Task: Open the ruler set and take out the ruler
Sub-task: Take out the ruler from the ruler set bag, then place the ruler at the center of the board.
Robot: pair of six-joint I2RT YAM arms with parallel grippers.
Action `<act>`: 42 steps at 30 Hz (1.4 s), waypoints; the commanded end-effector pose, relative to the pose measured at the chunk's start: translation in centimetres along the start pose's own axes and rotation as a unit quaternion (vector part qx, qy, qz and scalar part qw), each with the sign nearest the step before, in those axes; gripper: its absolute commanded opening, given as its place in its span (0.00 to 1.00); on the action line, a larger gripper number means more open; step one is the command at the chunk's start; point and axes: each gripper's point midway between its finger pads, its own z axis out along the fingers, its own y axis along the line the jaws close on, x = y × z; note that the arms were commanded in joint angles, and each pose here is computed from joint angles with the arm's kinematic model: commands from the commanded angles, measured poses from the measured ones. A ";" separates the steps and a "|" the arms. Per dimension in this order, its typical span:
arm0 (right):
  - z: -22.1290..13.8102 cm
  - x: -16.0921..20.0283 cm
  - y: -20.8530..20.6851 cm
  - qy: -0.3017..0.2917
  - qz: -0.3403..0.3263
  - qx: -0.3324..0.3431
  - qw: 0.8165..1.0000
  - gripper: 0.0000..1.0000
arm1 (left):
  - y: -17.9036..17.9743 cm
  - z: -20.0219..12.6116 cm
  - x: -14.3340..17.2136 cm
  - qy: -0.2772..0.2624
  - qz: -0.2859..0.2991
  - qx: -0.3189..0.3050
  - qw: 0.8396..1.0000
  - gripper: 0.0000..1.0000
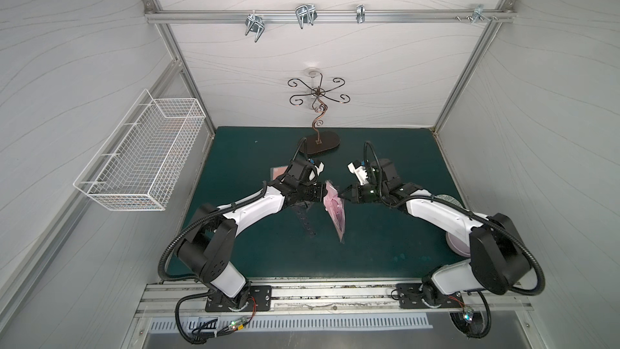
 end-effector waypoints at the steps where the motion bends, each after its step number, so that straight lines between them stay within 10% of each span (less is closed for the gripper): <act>1: -1.5 -1.2 0.3 -0.013 0.020 -0.016 1.000 0.00 | 0.0 0.0 -1.0 -0.001 0.016 -0.020 1.000 0.00; 7: -3.7 -2.5 -0.8 -0.056 0.041 -0.032 0.997 0.00 | 0.1 -0.3 -1.1 -0.003 0.022 -0.031 0.999 0.00; 20: -3.3 -0.2 -17.9 0.004 0.139 0.193 0.971 0.00 | -0.7 -0.3 -1.1 0.011 0.021 -0.039 0.999 0.00; 36: -5.8 1.6 -22.0 0.043 0.172 0.291 0.940 0.00 | -1.0 0.2 -1.2 0.018 0.029 -0.045 0.998 0.00; 42: -6.6 2.4 -22.2 0.049 0.197 0.294 0.934 0.43 | -1.1 0.4 -1.3 0.018 0.029 -0.043 0.999 0.00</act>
